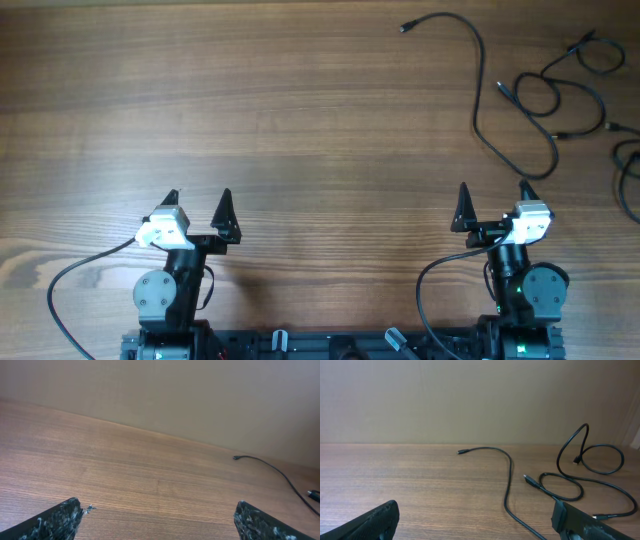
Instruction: Untangle cables
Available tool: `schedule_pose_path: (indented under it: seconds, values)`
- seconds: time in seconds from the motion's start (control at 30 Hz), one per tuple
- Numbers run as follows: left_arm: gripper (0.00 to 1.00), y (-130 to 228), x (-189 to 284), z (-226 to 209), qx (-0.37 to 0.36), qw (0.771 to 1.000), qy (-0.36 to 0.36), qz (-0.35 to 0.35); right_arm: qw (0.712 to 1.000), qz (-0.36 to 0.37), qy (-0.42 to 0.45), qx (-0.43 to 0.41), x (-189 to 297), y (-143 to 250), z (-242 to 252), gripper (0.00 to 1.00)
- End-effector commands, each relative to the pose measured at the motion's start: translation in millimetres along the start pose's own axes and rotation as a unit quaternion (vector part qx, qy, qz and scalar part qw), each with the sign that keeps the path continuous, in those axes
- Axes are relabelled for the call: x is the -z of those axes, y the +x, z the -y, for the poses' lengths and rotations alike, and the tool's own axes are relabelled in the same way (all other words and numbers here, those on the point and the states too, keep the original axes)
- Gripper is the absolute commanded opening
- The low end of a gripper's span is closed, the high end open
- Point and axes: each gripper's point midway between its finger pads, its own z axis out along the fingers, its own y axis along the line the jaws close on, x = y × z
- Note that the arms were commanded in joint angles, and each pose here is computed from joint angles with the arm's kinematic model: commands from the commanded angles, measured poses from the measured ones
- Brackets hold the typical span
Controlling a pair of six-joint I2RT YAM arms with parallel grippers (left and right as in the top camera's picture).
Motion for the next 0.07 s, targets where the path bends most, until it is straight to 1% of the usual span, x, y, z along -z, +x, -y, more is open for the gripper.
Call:
schedule_pose_path:
  seconds: [0.0,0.03]
  values:
    - [1.0,1.9,0.1,-0.9,-0.01,1.0,-0.003,-0.001,1.0,0.008,0.003,-0.002,0.8,-3.3,0.4,1.0]
    - [1.0,1.9,0.1,-0.9,-0.01,1.0,-0.003,-0.001,1.0,0.008,0.003,-0.002,0.8,-3.3,0.4,1.0]
